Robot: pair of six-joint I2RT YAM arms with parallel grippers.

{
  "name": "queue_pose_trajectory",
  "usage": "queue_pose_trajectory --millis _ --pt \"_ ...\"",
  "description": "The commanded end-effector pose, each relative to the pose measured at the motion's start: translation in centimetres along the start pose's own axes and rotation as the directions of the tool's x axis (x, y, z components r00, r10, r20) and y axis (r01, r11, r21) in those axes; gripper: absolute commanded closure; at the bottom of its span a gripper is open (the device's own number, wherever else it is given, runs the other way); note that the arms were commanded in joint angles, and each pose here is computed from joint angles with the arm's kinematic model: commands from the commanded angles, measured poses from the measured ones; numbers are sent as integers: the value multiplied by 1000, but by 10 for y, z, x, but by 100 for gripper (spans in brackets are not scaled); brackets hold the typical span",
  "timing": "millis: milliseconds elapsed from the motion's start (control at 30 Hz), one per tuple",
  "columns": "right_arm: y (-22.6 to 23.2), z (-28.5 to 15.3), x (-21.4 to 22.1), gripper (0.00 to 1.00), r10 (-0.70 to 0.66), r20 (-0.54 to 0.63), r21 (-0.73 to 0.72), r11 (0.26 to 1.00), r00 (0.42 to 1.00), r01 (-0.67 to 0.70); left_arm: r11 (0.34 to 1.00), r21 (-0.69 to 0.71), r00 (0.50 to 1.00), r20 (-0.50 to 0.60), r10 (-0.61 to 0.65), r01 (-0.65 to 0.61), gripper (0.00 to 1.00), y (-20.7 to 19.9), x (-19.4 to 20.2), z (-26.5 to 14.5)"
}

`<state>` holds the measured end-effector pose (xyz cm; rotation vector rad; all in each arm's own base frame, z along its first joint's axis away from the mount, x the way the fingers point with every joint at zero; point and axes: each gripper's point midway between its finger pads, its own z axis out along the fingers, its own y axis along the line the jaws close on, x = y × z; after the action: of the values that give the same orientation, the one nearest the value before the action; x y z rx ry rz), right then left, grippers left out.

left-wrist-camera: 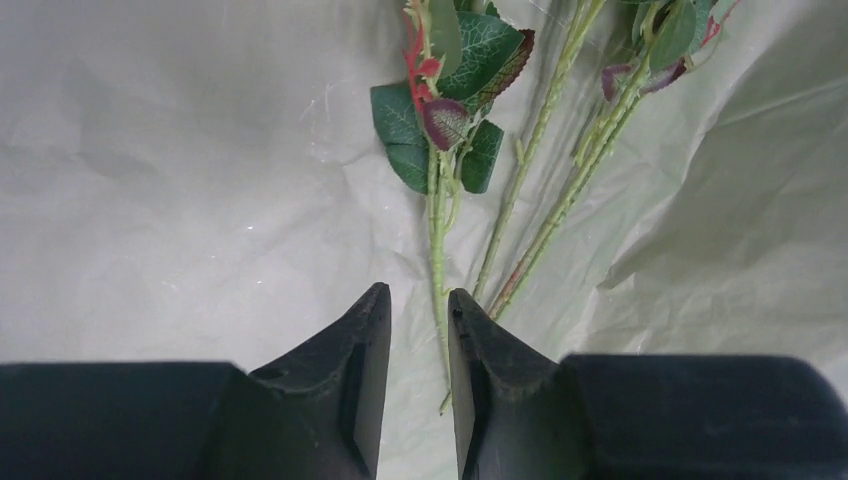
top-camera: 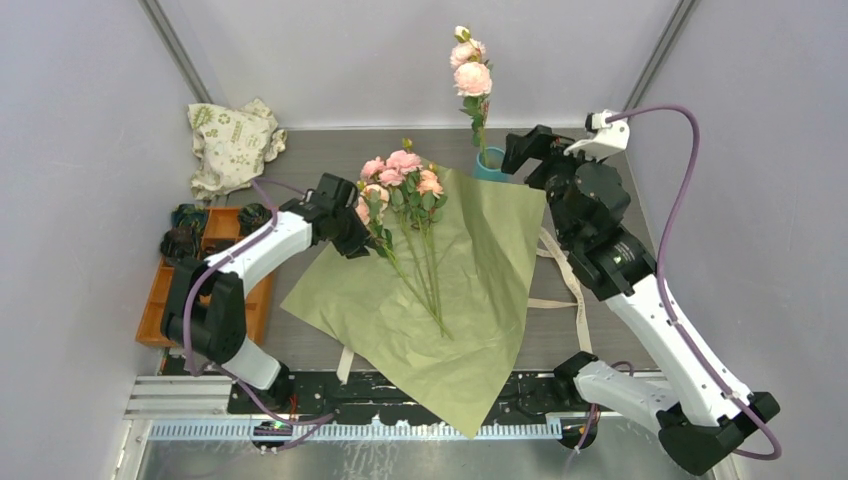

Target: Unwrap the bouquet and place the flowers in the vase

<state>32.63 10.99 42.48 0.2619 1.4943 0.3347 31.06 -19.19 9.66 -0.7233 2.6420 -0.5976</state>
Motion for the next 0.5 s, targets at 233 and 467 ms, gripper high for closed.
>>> queue_pose_trajectory --millis 233,467 --pt "6 -35 28 3 66 -115 -117 990 991 -79 991 -132 1000 -4 -5 5 59 -25 1 33" --pt "7 -43 39 3 64 -158 -144 986 985 -87 981 -192 1000 18 -12 15 48 -23 -3 49"
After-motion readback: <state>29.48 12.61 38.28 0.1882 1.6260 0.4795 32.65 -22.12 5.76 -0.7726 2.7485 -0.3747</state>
